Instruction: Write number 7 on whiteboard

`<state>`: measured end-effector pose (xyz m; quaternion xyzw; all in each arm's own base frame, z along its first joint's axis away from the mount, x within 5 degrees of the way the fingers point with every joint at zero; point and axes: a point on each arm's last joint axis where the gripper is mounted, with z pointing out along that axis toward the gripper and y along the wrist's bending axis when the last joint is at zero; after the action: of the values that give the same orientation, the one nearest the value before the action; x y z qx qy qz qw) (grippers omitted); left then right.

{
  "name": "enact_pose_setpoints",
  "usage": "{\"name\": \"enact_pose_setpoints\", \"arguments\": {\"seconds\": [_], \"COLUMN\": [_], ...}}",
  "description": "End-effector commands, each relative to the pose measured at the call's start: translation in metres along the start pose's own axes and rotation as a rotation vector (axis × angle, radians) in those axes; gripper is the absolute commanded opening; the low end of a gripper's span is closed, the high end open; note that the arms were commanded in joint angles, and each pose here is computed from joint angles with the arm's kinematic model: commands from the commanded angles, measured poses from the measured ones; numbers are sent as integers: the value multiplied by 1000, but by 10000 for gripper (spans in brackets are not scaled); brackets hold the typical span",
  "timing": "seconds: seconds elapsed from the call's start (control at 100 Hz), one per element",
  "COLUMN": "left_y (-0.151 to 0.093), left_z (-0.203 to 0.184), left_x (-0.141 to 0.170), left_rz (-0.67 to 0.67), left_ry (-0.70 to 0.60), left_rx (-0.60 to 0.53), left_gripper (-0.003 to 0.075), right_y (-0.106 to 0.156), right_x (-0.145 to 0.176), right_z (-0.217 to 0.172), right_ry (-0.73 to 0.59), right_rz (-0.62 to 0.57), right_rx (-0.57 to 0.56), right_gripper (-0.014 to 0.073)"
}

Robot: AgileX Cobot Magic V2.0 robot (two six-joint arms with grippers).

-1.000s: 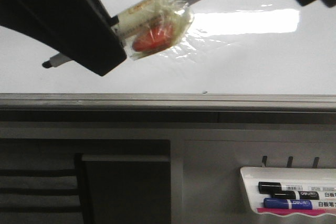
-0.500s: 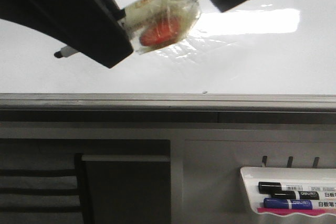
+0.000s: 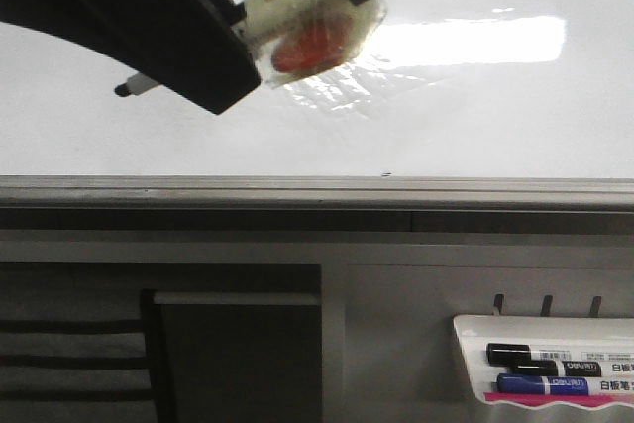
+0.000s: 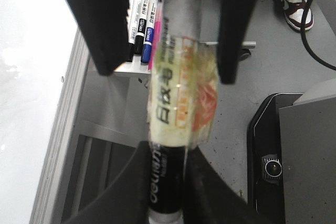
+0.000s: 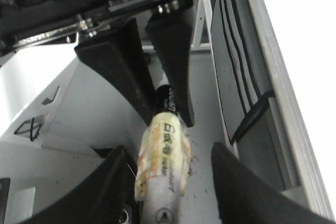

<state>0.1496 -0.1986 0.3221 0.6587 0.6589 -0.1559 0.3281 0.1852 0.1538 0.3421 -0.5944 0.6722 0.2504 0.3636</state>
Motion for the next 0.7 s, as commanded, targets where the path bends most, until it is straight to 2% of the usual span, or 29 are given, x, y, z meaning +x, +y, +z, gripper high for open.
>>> {"name": "enact_pose_setpoints", "arguments": {"seconds": [0.0,0.52,0.59,0.69], "left_y": [2,3,3,3], "left_z": [-13,-13,-13,-13], "left_x": [-15,-15,-15,-15], "left_rz": [-2,-2,-2,-2], "left_ry": [-95,-96,-97,-97], "left_rx": [-48,-50,-51,-51], "left_gripper": [-20,-20,-20,-20], "right_y": [-1,1,1,1], "right_x": [-13,-15,-15,-15], "right_z": [-8,-7,-7,-7], "right_ry": [-8,-26,-26,-26], "right_rz": [-12,26,26,26], "right_rx": [61,45,45,45], "right_gripper": [311,309,275,177]}}
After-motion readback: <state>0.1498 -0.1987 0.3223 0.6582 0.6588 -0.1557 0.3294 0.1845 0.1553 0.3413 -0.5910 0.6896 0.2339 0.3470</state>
